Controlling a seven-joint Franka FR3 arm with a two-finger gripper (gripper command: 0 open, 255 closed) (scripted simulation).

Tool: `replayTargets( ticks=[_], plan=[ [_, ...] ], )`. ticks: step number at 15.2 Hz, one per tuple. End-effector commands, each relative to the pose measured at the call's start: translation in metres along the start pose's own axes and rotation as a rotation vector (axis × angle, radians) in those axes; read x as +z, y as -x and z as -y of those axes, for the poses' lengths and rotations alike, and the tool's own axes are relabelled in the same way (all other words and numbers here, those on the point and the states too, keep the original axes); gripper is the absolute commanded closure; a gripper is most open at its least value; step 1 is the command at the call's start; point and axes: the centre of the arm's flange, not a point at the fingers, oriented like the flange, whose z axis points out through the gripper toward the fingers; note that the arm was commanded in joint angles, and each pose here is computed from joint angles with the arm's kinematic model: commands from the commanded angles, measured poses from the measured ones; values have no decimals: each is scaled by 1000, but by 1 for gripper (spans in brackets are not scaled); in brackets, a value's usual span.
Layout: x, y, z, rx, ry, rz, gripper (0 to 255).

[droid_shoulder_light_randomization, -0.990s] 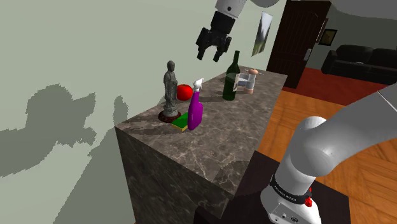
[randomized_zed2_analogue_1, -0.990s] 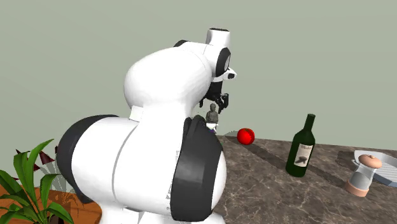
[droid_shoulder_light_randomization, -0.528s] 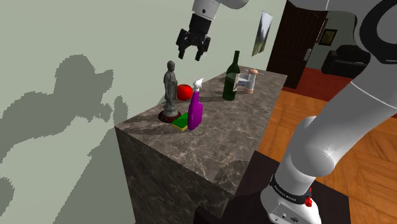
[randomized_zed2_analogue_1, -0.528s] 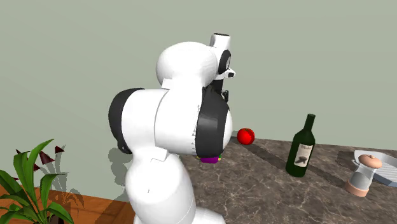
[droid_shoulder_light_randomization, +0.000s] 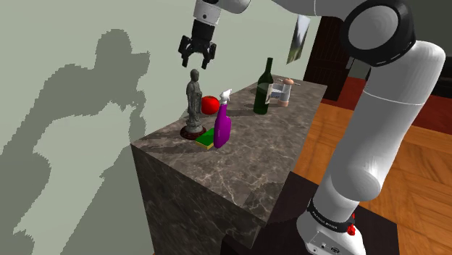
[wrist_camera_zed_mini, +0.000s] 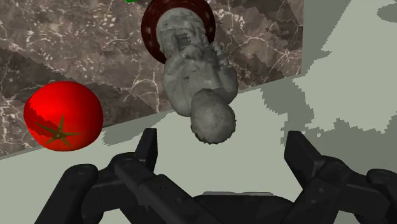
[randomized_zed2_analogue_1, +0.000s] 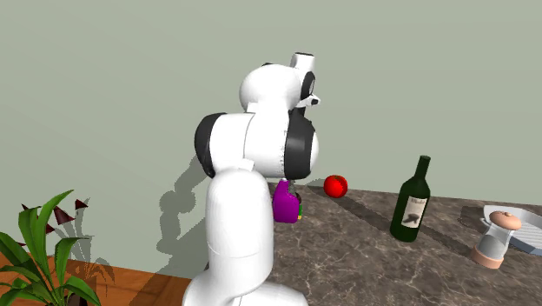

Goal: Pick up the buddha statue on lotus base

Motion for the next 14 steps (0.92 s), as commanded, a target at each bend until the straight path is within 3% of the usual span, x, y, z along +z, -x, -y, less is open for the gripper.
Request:
replayTargets(
  ticks=[1,8,9,14],
  plan=[
    [9,-3,1,-1,0,1,0],
    [38,2,-4,-1,0,1,0],
    [39,3,-4,-1,0,1,255],
    [38,3,-4,-1,0,1,255]
  ],
)
